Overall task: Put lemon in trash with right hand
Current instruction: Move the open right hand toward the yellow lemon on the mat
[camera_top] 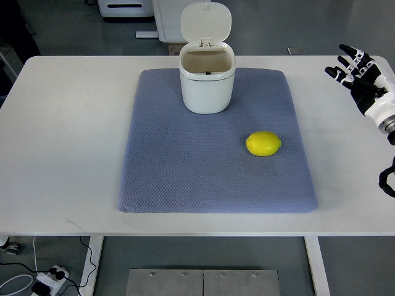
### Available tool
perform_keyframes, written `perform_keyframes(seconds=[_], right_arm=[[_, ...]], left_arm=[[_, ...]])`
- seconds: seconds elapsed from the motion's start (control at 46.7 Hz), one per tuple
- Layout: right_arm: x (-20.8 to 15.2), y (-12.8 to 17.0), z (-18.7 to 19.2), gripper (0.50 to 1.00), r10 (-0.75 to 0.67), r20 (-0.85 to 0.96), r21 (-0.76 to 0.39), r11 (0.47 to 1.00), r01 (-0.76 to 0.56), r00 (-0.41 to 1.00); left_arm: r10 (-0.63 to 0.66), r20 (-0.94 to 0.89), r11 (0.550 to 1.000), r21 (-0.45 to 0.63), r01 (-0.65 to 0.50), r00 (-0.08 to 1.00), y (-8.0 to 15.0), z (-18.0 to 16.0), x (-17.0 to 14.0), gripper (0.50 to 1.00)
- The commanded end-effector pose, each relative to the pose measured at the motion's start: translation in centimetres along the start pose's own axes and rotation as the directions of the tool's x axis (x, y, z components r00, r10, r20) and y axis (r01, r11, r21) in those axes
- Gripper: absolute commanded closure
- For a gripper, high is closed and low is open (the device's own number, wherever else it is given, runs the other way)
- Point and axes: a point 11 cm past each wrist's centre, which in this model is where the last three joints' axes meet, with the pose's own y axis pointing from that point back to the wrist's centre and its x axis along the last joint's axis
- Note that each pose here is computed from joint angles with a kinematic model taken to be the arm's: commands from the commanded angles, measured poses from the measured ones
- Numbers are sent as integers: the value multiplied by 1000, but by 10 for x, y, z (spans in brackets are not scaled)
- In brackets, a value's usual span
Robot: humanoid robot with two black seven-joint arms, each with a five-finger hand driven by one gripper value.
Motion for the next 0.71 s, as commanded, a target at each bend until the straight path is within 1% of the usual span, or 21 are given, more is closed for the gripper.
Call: perform_keyframes(seconds=[0.0, 0.107, 0.171, 0.257, 0.385, 0.556, 0.685], right_arm=[[0, 13, 0, 500, -40, -50, -21, 999, 39, 998], [-2, 27, -5, 500, -62, -111, -7, 998, 61, 992], [-9, 36, -6, 500, -114, -184, -4, 993, 115, 976], [-15, 49, -2, 500, -179, -291, -40, 984, 175, 940], [-24, 62, 14, 500, -225, -380, -93, 974, 205, 897], [-36, 74, 36, 500, -291, -463, -154, 957, 248, 837], [-45, 73, 42, 500, -309, -496, -169, 951, 259, 812]], left_arm=[[0, 0, 1000, -1, 0, 1000, 0, 1, 0, 500], [0, 0, 1000, -1, 0, 1000, 0, 1, 0, 500], [0, 0, 1000, -1, 0, 1000, 0, 1, 0, 500], [0, 0, 1000, 1, 0, 1000, 0, 0, 0, 500], [0, 0, 1000, 1, 0, 1000, 0, 0, 0, 500], [0, 0, 1000, -1, 0, 1000, 0, 1, 0, 500], [0, 0, 1000, -1, 0, 1000, 0, 1, 0, 500]])
